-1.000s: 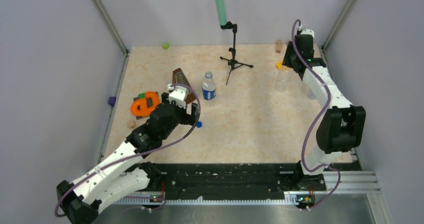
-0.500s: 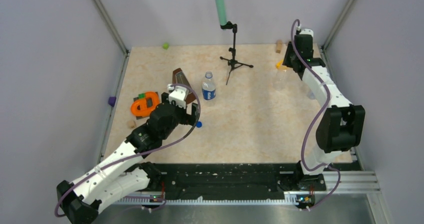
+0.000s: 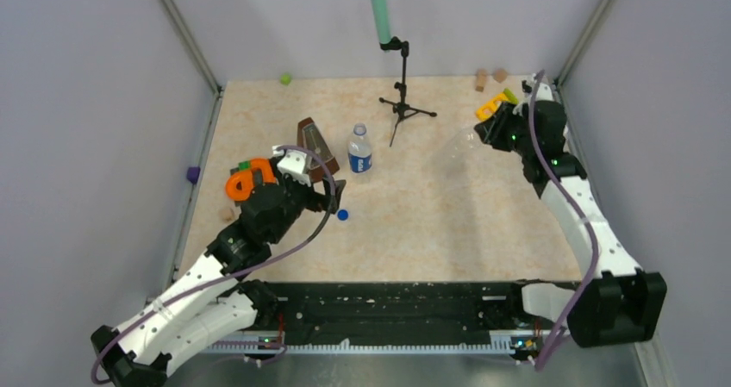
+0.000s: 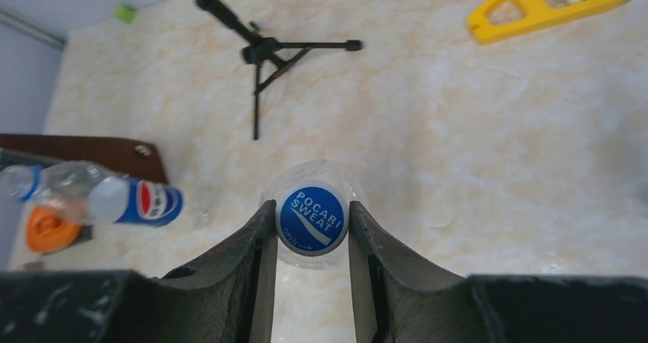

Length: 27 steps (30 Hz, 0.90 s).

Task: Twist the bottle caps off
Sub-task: Pick up the plastic bottle at the center of the board.

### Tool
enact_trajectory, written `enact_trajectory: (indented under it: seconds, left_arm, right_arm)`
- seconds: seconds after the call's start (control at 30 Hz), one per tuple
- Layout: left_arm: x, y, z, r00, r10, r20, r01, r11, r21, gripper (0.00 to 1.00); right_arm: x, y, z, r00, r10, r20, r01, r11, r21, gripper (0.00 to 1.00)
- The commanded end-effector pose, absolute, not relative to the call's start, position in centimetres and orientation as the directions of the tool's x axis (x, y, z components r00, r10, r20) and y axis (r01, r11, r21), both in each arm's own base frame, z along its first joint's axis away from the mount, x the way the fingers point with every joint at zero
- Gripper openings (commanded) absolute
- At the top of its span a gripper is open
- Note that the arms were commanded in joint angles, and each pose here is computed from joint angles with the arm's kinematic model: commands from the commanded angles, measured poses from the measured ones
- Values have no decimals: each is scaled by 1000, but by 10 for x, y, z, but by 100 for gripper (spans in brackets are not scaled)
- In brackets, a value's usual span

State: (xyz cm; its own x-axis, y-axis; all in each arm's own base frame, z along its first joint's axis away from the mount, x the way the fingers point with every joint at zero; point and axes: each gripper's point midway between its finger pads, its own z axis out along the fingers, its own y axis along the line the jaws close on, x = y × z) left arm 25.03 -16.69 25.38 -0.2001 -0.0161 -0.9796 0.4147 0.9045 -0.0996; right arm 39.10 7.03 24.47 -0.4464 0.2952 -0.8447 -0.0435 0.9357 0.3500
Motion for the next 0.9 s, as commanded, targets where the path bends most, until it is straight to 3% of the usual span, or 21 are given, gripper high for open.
enact_trajectory:
  seconds: [0.0,0.23,0.47,0.63,0.87]
  left_arm:
    - [247,-185,285,-122,-120,-985,503,848,-165,99]
    - [235,-209,307,-90,-164,-982,628,756,-184,99]
    - [218,-249,305,-127,-103,-987,791,590,-163,98]
    - [207,-274,302,-165,-68,-984,869,462,-177,96]
    - [200,-292,300,-191,-42,-981,910,366,-193,94]
  right_arm:
    - [350,110,278,-427,407,-807,-248,806,537,1]
    - [289,134,284,-498,409,-765,-363,703,612,0]
    - [239,167,286,-618,351,-703,-510,502,699,0]
    - [223,186,296,-628,351,-695,-585,376,719,0]
    - [216,216,291,-661,276,-698,-616,333,714,0]
